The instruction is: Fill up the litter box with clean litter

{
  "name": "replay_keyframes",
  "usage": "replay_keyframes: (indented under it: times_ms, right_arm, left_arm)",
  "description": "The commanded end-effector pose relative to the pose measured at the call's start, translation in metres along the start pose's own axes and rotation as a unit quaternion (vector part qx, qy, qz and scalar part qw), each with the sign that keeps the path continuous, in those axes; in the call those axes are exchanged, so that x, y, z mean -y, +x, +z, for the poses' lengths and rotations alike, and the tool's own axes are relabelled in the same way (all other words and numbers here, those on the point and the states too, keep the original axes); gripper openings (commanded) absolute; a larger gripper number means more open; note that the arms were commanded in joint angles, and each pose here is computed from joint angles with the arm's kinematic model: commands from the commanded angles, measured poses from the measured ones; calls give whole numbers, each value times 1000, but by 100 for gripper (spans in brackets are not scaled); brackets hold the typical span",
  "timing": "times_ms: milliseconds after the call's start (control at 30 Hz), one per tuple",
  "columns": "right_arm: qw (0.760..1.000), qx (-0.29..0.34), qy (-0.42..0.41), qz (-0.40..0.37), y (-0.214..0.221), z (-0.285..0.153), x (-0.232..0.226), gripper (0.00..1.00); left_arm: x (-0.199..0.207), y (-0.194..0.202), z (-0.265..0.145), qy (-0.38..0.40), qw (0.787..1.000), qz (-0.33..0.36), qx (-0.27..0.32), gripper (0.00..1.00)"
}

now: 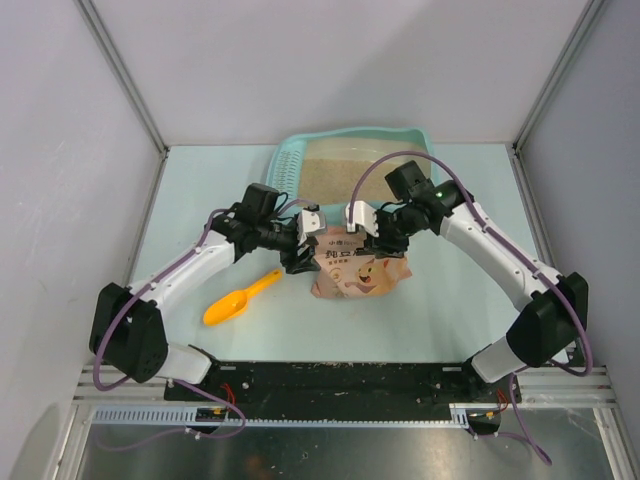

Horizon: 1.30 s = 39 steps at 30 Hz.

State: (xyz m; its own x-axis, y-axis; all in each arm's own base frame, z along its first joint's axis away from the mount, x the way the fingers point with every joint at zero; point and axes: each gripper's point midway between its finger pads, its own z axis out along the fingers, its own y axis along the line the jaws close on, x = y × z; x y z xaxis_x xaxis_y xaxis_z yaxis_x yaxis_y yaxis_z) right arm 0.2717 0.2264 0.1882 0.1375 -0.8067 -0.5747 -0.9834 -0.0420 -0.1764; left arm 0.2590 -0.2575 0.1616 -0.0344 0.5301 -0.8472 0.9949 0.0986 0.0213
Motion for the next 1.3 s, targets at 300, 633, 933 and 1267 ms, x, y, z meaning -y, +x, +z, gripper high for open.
replay_keyframes:
  times_ms: [300, 633, 933, 1267]
  right_arm:
    - [999, 18, 39, -2, -16, -18, 6, 47]
    - [999, 28, 44, -13, -21, -15, 12, 16]
    - [992, 62, 111, 0, -21, -66, 23, 0]
    - [898, 109, 230, 358, 87, -142, 36, 0]
  left_arm:
    - [1, -12, 1, 9, 1000, -4, 17, 70]
    - [1, -11, 1, 7, 1000, -5, 15, 69]
    - [-6, -11, -3, -9, 1000, 2, 11, 69]
    - [-17, -37, -12, -20, 999, -10, 37, 70]
